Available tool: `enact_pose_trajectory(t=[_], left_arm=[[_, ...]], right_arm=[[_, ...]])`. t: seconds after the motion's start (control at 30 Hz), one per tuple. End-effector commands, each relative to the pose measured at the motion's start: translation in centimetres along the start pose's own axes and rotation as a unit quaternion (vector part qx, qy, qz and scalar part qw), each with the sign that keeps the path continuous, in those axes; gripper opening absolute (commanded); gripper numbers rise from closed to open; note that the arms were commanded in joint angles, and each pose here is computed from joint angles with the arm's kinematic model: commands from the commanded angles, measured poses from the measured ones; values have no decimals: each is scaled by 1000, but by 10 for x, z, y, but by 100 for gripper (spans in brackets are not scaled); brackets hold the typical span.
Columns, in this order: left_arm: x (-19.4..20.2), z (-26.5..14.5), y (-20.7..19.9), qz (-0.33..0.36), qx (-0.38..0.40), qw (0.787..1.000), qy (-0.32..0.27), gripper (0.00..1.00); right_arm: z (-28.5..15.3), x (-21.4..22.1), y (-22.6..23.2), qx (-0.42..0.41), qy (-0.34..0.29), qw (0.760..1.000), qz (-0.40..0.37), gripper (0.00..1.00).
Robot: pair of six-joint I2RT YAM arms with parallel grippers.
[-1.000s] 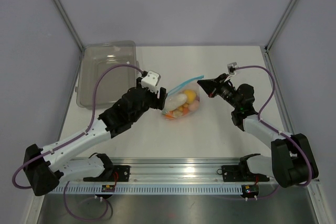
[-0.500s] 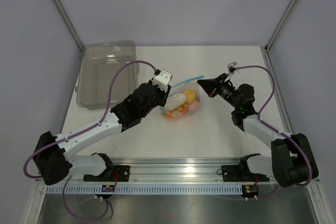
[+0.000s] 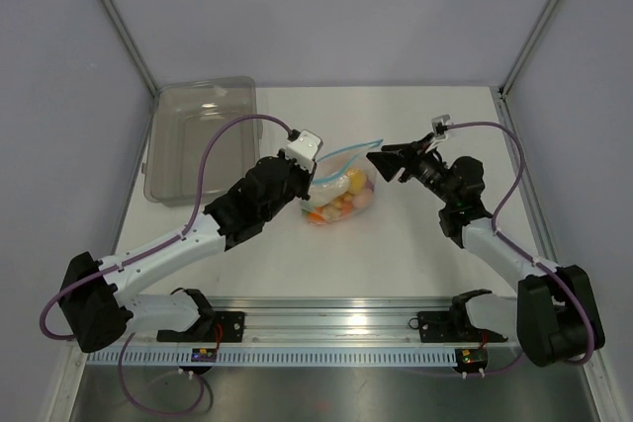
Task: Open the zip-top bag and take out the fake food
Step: Open the zipper of the food storage bag at the center of the board.
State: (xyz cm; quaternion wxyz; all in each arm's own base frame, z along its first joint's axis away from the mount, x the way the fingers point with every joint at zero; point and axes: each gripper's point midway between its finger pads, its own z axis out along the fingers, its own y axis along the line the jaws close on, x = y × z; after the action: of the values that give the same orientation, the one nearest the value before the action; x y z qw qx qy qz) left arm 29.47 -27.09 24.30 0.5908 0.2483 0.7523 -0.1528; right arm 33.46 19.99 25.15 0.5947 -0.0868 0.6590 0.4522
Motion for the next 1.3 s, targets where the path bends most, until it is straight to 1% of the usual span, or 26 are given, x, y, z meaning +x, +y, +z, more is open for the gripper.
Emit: enact_pose_trajectory(t=[0.0, 0.13, 0.17, 0.23, 0.27, 0.3, 0.33, 0.4, 0.53, 0.57, 0.6, 0.63, 0.67, 0.73, 0.83, 0.93, 1.03, 1.07, 1.1, 1.17, 1.2, 1.27], left_arm=[[-26, -2, 0, -11, 4, 999, -47, 0], [-26, -3, -1, -12, 6, 999, -49, 0], [-27, -3, -2, -12, 9, 999, -50, 0], [-29, -5, -4, -13, 18, 998, -55, 0], [-29, -5, -6, 0, 25, 998, -55, 0], [-30, -5, -6, 1, 26, 998, -56, 0], [-30, -7, -6, 0, 26, 998, -57, 0], [-32, -8, -5, 1, 26, 998, -60, 0], [-37, -15, -8, 8, 41, 997, -71, 0], [-37, -16, -9, 9, 45, 996, -72, 1], [-37, -17, -9, 11, 47, 996, -73, 3], [-38, -19, -10, 15, 49, 996, -75, 3], [-40, -23, -11, 18, 57, 995, -78, 3], [-40, -26, -18, 26, 79, 993, -82, 3], [-40, -24, -17, 28, 77, 994, -77, 3], [-39, -23, -16, 29, 71, 994, -74, 3], [-38, -24, -14, 28, 68, 995, -74, 3], [-39, -24, -13, 27, 65, 995, -77, 3], [-40, -25, -12, 26, 63, 995, -78, 3], [-38, -25, -9, 21, 53, 996, -76, 3], [-39, -25, -7, 19, 48, 996, -75, 7], [-39, -25, -3, 12, 34, 997, -72, 14]], right_arm=[[-7, -31, 26, -19, -31, 998, -49, 74], [-16, -44, 44, -12, -47, 994, -94, 75], [-20, -44, 47, -6, -44, 991, -125, 76], [-17, -46, 62, -12, -47, 987, -153, 75], [-16, -39, 65, -12, -32, 982, -187, 74], [-12, -45, 73, -16, -33, 978, -205, 74], [-7, -39, 82, -22, -23, 976, -217, 74], [5, -35, 81, -18, 4, 966, -259, 74], [20, -27, 84, -32, 33, 953, -301, 74], [26, -22, 85, -34, 49, 950, -305, 74], [29, -23, 80, -12, 53, 948, -315, 74], [31, -21, 77, -8, 62, 941, -333, 74], [36, -14, 74, -5, 76, 938, -337, 74], [41, -5, 74, -15, 86, 932, -351, 74], [48, 14, 80, -38, 111, 921, -372, 73], [52, 31, 76, -31, 140, 911, -386, 69], [54, 34, 76, -26, 148, 910, -385, 59], [54, 32, 76, -25, 147, 912, -383, 55], [55, 31, 79, -27, 145, 913, -380, 46], [53, 29, 83, -31, 143, 918, -369, 36], [53, 28, 86, -35, 141, 919, -366, 28], [52, 26, 89, -35, 139, 924, -354, 20]])
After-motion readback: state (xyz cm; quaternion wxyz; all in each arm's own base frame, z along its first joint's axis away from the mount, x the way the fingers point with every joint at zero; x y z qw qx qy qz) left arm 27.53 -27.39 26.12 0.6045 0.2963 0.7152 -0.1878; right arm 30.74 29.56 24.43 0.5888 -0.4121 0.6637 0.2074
